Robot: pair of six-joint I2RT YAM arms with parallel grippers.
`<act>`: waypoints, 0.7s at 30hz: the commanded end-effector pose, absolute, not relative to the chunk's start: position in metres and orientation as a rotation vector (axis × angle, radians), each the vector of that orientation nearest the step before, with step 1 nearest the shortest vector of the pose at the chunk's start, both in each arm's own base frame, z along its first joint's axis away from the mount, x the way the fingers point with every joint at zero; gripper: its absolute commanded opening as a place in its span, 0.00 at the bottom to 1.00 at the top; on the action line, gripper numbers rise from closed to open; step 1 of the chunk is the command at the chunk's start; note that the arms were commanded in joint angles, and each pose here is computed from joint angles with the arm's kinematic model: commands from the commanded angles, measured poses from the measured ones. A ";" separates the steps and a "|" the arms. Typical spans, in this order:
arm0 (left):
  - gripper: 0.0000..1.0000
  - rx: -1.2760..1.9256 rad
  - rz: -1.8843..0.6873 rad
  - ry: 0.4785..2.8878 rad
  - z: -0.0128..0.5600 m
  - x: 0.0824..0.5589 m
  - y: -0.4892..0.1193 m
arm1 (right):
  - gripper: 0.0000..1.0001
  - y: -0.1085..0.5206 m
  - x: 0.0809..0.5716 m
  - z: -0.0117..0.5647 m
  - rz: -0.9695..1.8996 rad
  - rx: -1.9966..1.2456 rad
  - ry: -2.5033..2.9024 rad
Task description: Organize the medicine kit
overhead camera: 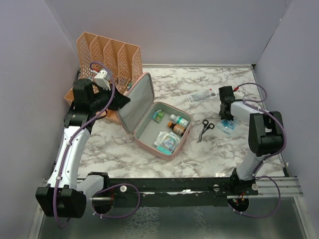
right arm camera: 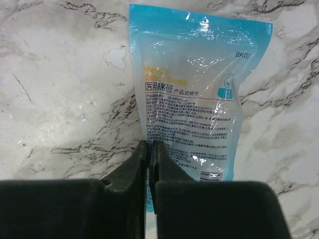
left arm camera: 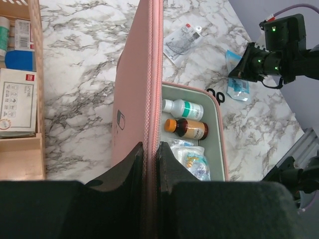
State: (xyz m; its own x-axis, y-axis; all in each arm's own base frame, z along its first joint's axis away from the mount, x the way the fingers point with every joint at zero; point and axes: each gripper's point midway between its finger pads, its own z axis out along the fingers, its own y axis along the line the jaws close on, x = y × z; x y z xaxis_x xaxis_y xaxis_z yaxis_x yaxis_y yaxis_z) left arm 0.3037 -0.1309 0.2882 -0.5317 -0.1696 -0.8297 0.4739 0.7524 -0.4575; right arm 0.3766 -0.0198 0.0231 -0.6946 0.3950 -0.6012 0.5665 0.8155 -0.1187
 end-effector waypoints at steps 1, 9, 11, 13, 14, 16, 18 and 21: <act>0.00 0.240 -0.973 2.042 0.274 0.291 -0.150 | 0.01 0.000 0.366 0.015 -0.228 0.730 2.474; 0.00 0.214 -1.066 2.024 0.277 0.294 -0.166 | 0.01 0.024 0.371 0.068 0.026 0.681 2.367; 0.00 0.179 -1.051 2.019 0.278 0.300 -0.165 | 0.01 0.029 0.371 0.085 0.084 0.675 2.325; 0.00 0.145 -1.027 2.005 0.281 0.308 -0.163 | 0.01 0.033 0.371 0.105 0.141 0.676 2.269; 0.00 0.130 -1.027 1.992 0.284 0.310 -0.163 | 0.01 0.037 0.372 0.115 0.180 0.665 2.241; 0.00 0.108 -1.055 1.968 0.289 0.313 -0.166 | 0.01 0.048 0.372 0.134 0.277 0.637 2.192; 0.00 0.094 -1.094 1.950 0.291 0.315 -0.170 | 0.01 0.060 0.371 0.152 0.388 0.635 2.139; 0.00 0.088 -1.119 1.949 0.288 0.315 -0.174 | 0.01 0.080 0.367 0.178 0.536 0.633 2.069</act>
